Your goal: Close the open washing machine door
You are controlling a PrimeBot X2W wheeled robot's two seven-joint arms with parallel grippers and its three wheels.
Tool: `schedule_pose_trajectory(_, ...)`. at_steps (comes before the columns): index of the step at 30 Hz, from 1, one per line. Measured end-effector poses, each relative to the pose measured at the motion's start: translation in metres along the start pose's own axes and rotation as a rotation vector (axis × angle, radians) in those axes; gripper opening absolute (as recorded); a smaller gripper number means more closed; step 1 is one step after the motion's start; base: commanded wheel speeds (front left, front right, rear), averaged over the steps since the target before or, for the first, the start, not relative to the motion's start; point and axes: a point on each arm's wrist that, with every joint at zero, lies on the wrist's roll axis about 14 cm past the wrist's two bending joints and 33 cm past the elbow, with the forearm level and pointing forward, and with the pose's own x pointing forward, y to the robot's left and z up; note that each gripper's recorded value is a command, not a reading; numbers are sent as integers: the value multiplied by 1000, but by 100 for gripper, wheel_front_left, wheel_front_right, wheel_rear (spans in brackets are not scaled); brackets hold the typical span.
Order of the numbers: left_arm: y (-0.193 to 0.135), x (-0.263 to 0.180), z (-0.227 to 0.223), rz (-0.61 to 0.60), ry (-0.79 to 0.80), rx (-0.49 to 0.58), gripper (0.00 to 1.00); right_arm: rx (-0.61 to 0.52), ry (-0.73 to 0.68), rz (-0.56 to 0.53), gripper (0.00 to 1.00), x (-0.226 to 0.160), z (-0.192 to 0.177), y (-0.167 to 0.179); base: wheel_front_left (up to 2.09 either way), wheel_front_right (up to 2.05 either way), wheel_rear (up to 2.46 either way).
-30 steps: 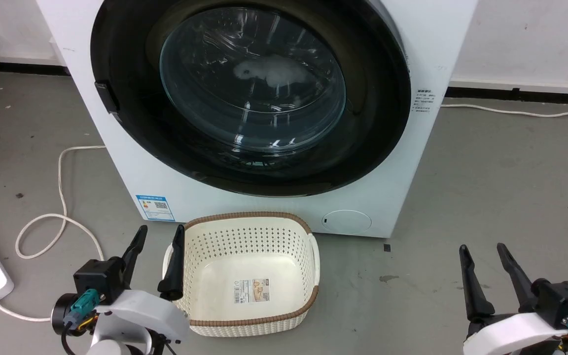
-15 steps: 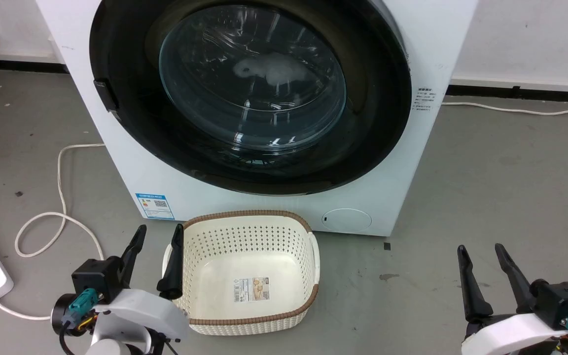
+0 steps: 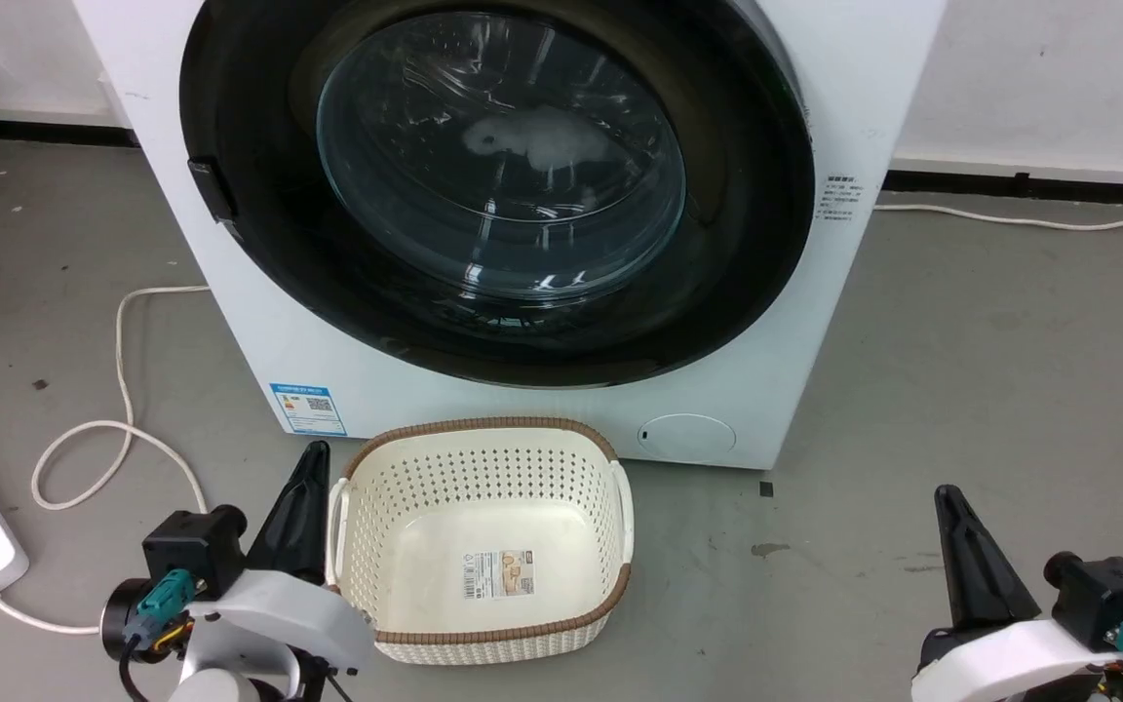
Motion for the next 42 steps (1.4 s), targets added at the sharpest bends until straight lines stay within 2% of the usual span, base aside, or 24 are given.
schedule_pose_trajectory(42,5,-10,6,45,5,70,0,-55,20,53,0,6,3,16,0,0,0)
